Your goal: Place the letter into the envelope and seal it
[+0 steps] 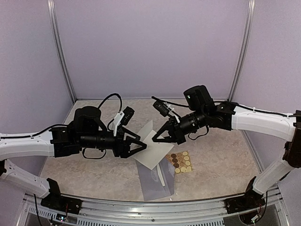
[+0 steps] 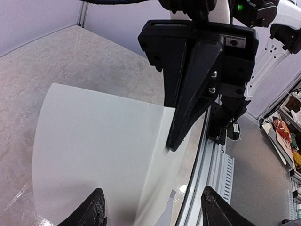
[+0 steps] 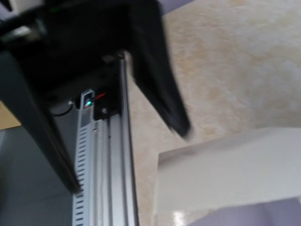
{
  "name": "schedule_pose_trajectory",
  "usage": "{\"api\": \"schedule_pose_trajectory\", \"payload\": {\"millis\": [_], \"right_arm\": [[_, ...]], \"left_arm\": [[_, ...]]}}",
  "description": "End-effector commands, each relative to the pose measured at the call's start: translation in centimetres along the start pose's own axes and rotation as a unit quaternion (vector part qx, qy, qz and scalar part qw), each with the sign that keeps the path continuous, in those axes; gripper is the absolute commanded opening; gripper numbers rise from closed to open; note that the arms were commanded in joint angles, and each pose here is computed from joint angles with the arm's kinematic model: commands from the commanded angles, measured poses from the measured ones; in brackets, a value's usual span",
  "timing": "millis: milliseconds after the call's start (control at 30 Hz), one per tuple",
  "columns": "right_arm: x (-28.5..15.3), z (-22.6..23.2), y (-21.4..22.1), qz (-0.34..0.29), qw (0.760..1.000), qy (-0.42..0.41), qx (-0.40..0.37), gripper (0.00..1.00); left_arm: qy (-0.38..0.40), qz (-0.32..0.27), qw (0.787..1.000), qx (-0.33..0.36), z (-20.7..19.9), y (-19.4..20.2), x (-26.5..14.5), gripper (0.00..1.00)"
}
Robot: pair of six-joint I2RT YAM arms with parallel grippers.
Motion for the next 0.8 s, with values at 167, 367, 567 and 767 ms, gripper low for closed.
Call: {"api": "schedule_pose_trajectory", "payload": {"millis": [167,367,567,767], "right_arm": [[1.3,1.6,0.0,0.032,0.998,-0.043,-0.031,0.0],[1.3,1.6,-0.1,0.032,0.998,-0.047,-0.037,0.0],[1.2,1.2,-0.4,0.029,0.998,-0.018,-0.043,0.0],[-0.2,0.8,-1.6,-0.026,0.997,0.059,-0.045,0.37]], "left_arm": [[0.039,0.007,0.999,0.021,-1.2,-0.5,1.8,0.62],[0.055,0.015,0.998,0.021,-1.5,-0.1,2.2,0.44],[0.068,0.023,0.997,0.02,-1.6,0.2,2.4,0.14],[0.061,-0.01,0.998,0.007,-1.5,0.1,1.9,0.0]]}}
Point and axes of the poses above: each gripper's point midway between its finger pads, its own x axis out along the fingers, its own z axis along the line the jaws close on, y = z × x, the point moved 8 cm from there along -x, back along the fingers, and after that the axes turned 1 degree about x, right-handed, at the moved point
